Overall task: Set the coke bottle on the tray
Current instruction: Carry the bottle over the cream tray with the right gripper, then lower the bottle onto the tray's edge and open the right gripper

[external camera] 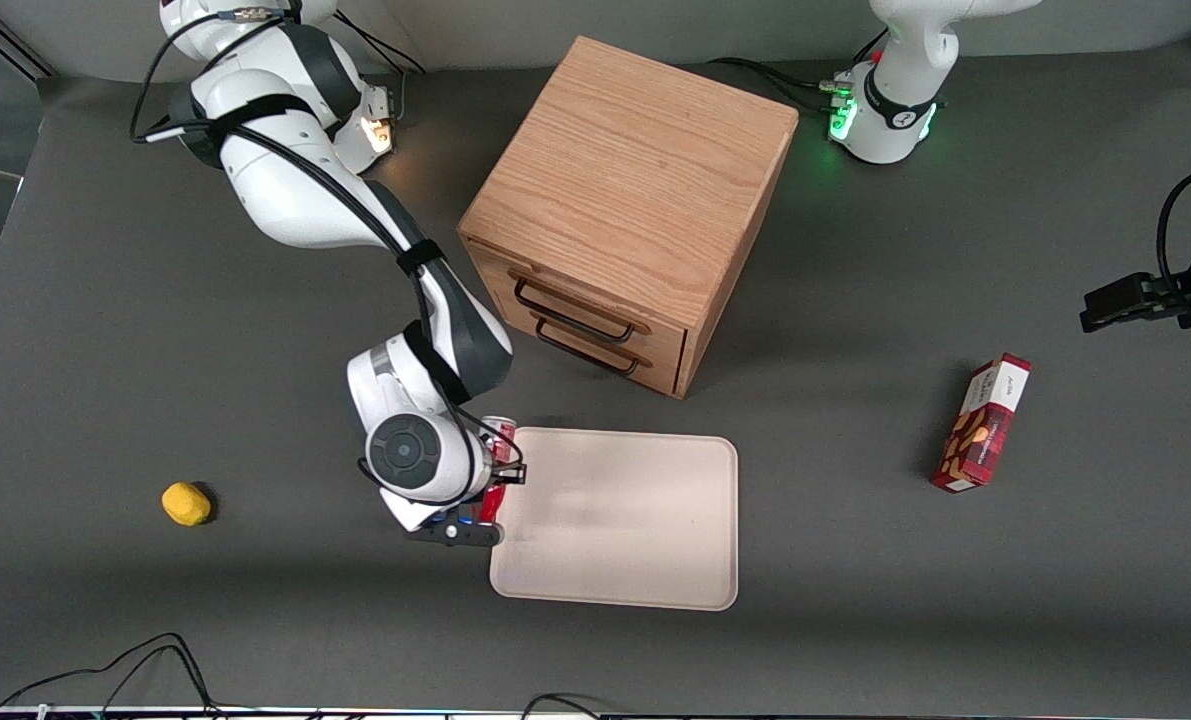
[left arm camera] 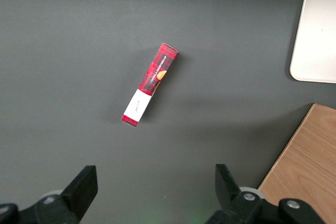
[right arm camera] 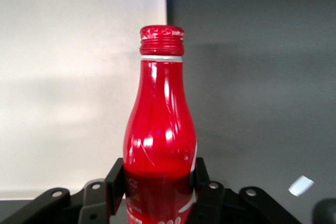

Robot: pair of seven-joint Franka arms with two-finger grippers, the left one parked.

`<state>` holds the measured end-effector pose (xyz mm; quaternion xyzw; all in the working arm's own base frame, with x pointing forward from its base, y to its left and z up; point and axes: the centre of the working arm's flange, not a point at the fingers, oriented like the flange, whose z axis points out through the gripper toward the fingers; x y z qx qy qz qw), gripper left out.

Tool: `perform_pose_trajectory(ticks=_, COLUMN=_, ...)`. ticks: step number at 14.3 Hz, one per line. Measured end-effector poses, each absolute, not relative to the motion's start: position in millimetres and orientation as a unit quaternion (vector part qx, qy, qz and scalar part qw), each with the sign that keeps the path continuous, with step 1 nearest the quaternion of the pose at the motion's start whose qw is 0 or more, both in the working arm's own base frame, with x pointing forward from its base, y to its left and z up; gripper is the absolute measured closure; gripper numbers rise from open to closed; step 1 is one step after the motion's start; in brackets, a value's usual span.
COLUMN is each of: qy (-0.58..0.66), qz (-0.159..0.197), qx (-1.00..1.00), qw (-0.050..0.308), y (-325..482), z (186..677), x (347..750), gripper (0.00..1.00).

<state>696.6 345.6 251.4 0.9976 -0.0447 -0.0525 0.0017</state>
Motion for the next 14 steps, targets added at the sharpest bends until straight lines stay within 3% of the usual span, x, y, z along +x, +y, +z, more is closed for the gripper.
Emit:
perform_pose_trajectory(ticks=7, qy=-0.013, qz=-0.045, qx=0.999, qw=-0.001, y=349, z=208, x=698, gripper=0.44)
perform_pose_trajectory(ticks=14, qy=-0.005, qz=-0.03, qx=0.999, qw=-0.009, y=355, z=199, x=699, gripper=0.44)
